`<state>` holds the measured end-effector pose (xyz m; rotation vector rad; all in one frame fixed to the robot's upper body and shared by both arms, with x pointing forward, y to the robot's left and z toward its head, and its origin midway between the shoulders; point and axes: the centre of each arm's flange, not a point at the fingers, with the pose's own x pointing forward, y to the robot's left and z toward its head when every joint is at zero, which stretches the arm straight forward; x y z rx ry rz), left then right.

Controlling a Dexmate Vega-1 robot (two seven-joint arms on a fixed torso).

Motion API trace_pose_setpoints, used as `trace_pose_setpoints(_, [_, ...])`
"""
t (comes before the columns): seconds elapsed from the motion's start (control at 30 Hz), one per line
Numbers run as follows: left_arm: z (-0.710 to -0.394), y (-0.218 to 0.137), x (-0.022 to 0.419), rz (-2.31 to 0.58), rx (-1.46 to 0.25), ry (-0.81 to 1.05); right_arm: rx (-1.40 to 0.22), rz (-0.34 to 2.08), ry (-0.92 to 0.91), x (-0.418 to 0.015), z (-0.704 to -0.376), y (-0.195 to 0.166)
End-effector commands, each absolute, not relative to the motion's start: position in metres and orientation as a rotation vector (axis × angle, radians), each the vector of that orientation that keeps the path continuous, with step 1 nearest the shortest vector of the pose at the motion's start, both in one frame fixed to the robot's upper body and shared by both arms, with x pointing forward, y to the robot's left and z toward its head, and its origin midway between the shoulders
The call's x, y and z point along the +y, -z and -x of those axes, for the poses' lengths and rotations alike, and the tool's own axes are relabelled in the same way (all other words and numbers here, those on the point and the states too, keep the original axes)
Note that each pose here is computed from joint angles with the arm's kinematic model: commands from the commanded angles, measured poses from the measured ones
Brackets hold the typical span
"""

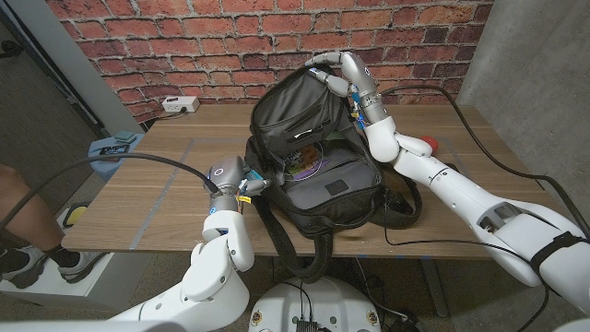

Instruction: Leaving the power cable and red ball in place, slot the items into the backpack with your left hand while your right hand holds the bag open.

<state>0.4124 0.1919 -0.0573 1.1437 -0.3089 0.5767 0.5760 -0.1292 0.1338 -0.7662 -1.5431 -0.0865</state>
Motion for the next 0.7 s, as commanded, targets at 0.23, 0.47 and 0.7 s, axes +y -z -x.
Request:
trace_pose_setpoints(0.23, [-0.41, 0.057, 0.177, -1.091, -0.333, -0.502, -1.505, 0.755, 0.105, -0.13, -0.584, -0.13])
trace_pose_setpoints(0.47, [-0.412, 0.054, 0.167, -1.062, -0.351, -0.438, -1.5, 0.75, 0.109, -0.129, -0.585, -0.13])
trace_pose_setpoints(0.7, [-0.412, 0.053, 0.156, -1.047, -0.36, -0.372, -1.494, 0.753, 0.104, -0.128, -0.586, -0.129])
